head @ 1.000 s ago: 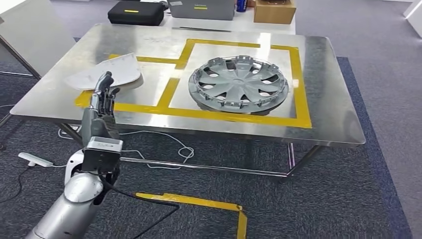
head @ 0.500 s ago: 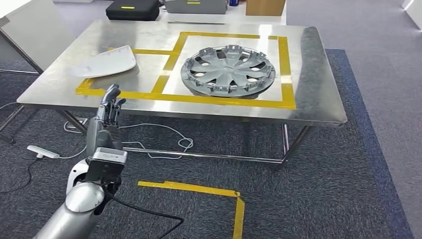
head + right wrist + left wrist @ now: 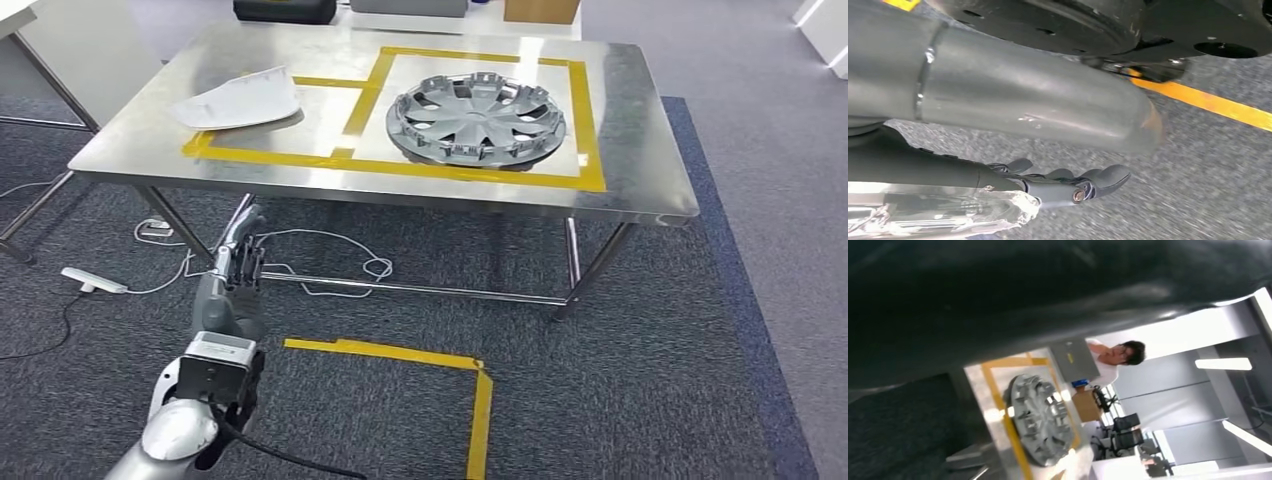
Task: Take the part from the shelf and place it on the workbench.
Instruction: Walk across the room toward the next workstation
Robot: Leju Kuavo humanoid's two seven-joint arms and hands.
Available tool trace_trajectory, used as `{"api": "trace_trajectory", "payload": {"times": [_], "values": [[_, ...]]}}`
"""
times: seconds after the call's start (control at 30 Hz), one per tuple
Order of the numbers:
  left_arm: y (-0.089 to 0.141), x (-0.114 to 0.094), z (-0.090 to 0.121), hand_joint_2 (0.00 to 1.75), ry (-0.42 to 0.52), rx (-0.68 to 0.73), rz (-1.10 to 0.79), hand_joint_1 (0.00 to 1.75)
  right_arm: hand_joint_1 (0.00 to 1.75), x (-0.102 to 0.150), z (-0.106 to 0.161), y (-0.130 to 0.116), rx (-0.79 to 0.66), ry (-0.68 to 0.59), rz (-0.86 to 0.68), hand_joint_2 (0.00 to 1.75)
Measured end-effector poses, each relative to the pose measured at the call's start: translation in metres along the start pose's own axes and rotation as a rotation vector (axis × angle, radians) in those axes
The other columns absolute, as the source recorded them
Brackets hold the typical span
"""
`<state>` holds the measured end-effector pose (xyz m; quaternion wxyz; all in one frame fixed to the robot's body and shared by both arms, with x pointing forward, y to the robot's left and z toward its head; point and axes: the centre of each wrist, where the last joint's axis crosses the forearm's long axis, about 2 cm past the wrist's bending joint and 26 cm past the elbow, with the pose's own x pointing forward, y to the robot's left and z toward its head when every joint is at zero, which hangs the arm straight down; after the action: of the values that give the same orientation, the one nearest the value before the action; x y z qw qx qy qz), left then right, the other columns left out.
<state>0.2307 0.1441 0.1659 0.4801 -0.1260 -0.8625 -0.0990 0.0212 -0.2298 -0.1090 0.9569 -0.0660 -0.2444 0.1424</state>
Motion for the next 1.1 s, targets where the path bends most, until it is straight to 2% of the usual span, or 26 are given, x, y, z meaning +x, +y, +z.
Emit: {"api": "trace_trajectory", "payload": {"times": [0.37,0.53,0.63,0.87,1.1], "values": [[-0.004,-0.004,0.021,0.00,0.048,-0.039,0.028,0.00,0.00,0.000,-0.001,-0.002,-0.013,0.007,-0.015,0.00],[-0.007,-0.010,0.039,0.00,0.135,-0.078,0.049,0.00,0.00,-0.001,0.000,-0.001,-0.014,0.018,-0.022,0.00],[-0.007,-0.021,0.057,0.00,0.238,-0.075,0.036,0.00,0.00,-0.003,0.001,-0.001,-0.014,0.029,-0.024,0.00],[0.002,-0.066,0.125,0.00,0.567,-0.068,-0.057,0.00,0.00,-0.002,0.000,-0.002,-0.013,0.034,-0.022,0.00],[0.010,-0.096,0.181,0.00,0.843,-0.090,-0.165,0.00,0.00,-0.002,0.000,-0.003,-0.012,0.034,-0.023,0.00]]}}
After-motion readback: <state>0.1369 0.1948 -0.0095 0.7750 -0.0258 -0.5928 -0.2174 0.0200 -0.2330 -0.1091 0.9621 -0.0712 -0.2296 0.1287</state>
